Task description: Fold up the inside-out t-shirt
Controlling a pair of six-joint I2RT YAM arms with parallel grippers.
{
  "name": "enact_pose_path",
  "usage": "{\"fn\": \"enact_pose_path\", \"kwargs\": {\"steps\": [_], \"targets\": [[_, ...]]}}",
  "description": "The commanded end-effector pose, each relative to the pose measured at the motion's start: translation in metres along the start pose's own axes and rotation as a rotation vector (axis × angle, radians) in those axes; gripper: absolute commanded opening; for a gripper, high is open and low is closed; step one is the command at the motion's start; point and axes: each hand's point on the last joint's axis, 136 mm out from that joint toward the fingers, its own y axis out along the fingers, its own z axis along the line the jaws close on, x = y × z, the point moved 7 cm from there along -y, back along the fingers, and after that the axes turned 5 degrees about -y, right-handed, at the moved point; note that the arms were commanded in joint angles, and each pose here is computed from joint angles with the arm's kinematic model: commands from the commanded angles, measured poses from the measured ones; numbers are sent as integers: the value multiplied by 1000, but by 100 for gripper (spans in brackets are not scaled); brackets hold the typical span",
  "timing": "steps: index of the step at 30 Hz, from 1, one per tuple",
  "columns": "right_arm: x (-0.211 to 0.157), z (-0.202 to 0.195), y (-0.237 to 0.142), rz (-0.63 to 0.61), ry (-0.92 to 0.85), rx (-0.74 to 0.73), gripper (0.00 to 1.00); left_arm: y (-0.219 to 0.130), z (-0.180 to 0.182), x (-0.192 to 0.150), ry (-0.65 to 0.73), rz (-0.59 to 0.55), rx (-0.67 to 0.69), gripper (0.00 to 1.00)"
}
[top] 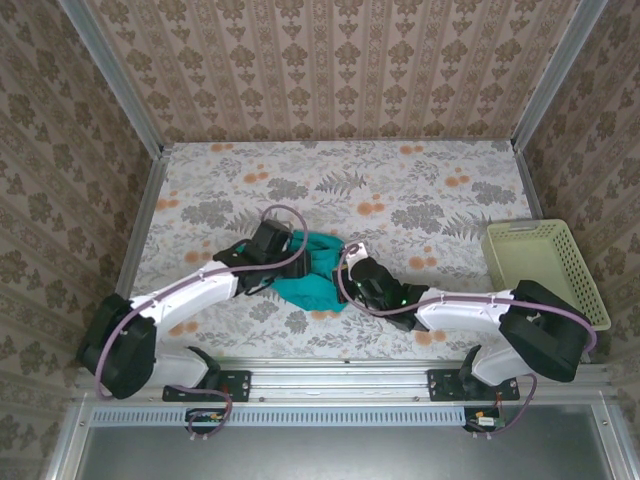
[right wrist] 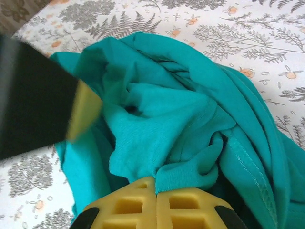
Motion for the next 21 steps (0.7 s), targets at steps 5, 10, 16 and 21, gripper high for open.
{"fn": "enact_pose_path", "kwargs": {"steps": [5, 10, 16, 21], "targets": [[59, 2, -47, -189, 146, 85, 0, 35, 29, -40, -40, 114, 128, 48], [43, -27, -66, -210, 212, -33, 0, 28, 44, -46, -53, 81, 184, 36], [-9, -35, -47, -76, 300, -26, 0, 16, 28, -36, -33, 9, 72, 37], [-9, -36, -47, 8, 219, -75, 42, 7, -3, -26, 38, -21, -25, 60]]}}
